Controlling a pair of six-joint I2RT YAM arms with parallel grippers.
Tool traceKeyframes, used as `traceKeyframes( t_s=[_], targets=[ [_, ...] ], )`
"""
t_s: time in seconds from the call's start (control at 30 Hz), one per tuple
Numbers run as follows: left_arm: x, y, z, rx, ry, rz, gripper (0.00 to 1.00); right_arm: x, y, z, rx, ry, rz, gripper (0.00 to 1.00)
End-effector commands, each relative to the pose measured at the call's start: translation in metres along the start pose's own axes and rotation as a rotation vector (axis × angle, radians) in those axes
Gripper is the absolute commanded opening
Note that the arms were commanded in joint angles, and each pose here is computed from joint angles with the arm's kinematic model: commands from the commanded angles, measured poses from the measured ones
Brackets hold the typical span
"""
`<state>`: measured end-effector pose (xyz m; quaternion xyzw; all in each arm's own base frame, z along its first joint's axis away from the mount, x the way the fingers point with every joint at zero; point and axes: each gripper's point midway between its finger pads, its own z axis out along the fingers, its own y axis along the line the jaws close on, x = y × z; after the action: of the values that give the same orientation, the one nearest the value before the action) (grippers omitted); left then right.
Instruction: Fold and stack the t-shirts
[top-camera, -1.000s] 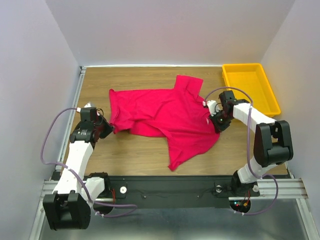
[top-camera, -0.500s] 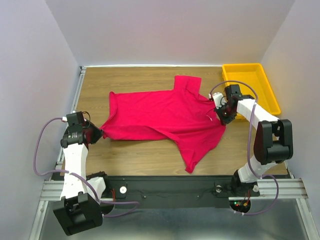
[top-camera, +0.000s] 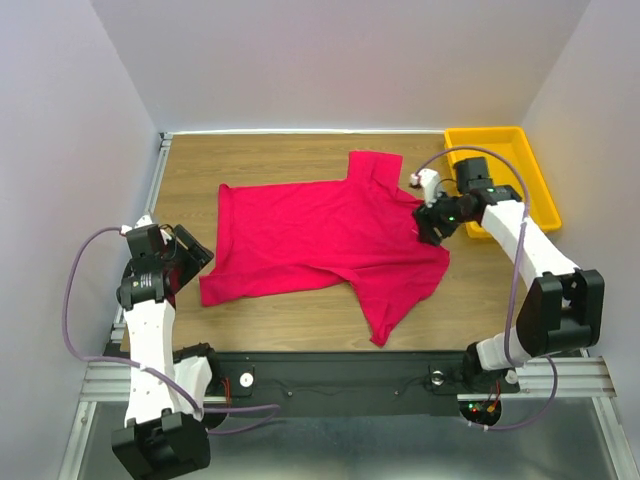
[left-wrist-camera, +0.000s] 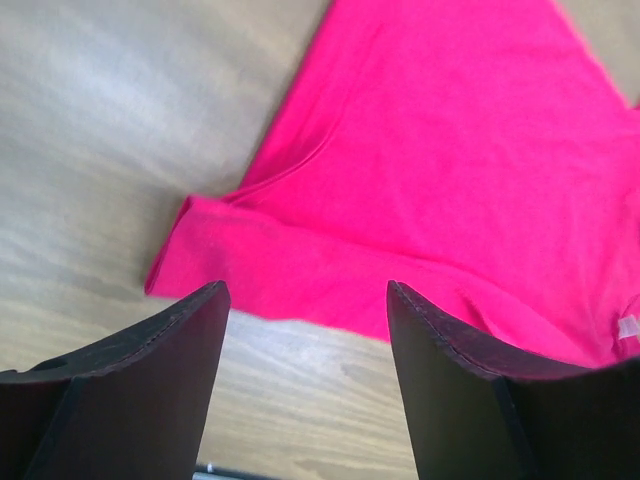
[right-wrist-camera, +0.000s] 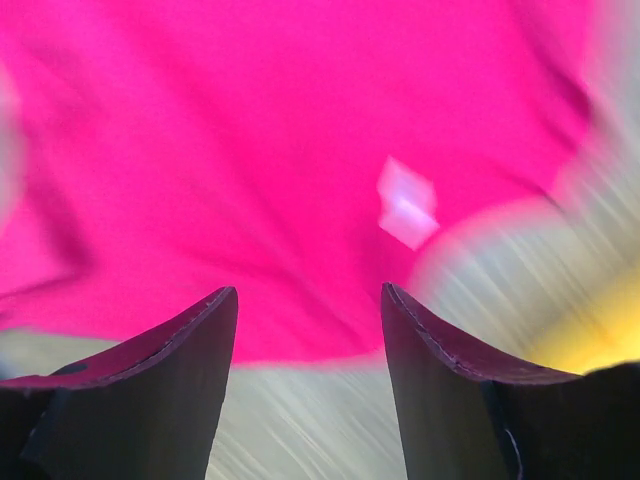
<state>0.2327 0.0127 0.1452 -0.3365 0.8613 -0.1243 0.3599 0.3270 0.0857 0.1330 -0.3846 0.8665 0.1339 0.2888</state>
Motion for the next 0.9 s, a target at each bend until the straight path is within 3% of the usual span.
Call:
traceKeyframes(
  t_s=[0.0, 0.07, 0.17, 0.4, 0.7, 0.87],
  targets=[
    [-0.046, -0.035, -0.025, 0.148, -0.198, 0.100, 0.75, -0.022, 0.119, 0.017, -0.447, -0.071, -0.152, 0.65],
    [-0.054, -0.046, -0.027, 0.199, -0.238, 0.101, 0.76, -0.023, 0.165, 0.031, -0.539, -0.046, -0.227, 0.65],
    [-0.059, -0.054, -0.030, 0.234, -0.260, 0.090, 0.76, -0.028, 0.187, 0.057, -0.498, 0.016, -0.297, 0.63],
    [-0.047, -0.045, -0.024, 0.221, -0.232, 0.091, 0.76, -0.011, 0.198, 0.096, -0.379, 0.174, -0.340, 0.59],
    [-0.044, -0.049, -0.022, 0.248, -0.224, 0.086, 0.76, 0.013, 0.198, 0.116, -0.312, 0.254, -0.318, 0.50],
    [-0.043, -0.049, -0.022, 0.254, -0.226, 0.089, 0.76, 0.021, 0.203, 0.114, -0.340, 0.270, -0.329, 0.16]
  ],
)
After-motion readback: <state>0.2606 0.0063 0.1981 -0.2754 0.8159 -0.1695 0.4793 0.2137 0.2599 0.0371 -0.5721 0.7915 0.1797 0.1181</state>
